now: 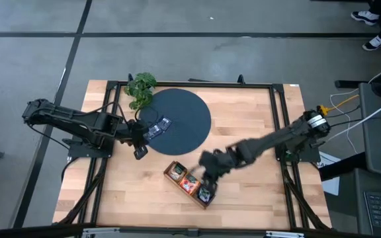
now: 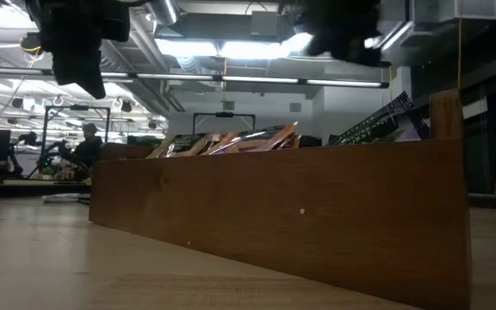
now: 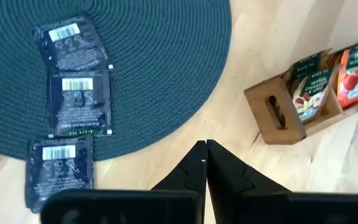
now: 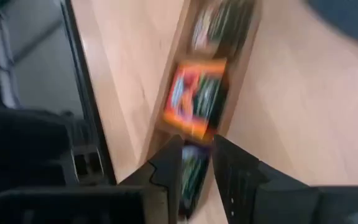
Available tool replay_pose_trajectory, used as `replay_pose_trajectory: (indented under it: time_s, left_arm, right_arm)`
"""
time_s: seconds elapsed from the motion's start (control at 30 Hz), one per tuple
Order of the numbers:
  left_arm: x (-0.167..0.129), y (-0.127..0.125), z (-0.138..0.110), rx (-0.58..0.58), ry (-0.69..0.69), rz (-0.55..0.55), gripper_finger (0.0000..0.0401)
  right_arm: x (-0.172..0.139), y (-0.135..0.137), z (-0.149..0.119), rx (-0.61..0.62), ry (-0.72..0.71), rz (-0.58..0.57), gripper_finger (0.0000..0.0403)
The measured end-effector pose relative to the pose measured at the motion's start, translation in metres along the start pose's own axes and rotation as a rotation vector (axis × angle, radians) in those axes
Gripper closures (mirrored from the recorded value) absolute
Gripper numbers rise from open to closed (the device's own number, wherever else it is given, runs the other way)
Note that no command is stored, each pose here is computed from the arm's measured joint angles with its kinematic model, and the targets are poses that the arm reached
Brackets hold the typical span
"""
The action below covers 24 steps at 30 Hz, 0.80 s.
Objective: Pick & Place Tea
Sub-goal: Put the violet tea bag into the right section of the wooden organizer
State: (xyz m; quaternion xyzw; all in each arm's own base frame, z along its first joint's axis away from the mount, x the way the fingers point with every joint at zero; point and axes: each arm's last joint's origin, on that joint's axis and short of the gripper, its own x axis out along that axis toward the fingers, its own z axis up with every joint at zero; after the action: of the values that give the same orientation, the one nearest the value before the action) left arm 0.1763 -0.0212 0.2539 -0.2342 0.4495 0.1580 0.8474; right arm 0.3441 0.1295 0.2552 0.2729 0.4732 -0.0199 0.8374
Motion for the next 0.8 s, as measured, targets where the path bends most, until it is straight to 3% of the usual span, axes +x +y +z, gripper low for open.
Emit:
replay_pose_trajectory:
  time_s: [0.17,0.37,0.47,0.63,0.8]
  left_arm:
    - [0.000,0.000,0.000,0.077,-0.007,0.001,0.0399]
    - [0.000,-0.002,0.004,0.130,-0.051,0.003,0.0392]
    - [0.000,-0.003,0.005,0.133,-0.066,-0.001,0.0391]
    - [0.000,-0.002,0.005,0.129,-0.080,0.024,0.0395]
    - [0.000,-0.001,0.006,0.121,-0.104,0.059,0.0398]
  right_arm:
    - [-0.004,-0.033,0.047,0.115,-0.120,0.074,0.0312]
    - [0.002,-0.087,0.086,0.301,-0.206,0.006,0.0314]
    - [0.016,-0.115,0.093,0.381,-0.162,-0.046,0.0330]
    - [0.043,-0.147,0.096,0.444,-0.111,-0.139,0.0394]
    - [0.061,-0.163,0.090,0.470,-0.097,-0.276,0.0397]
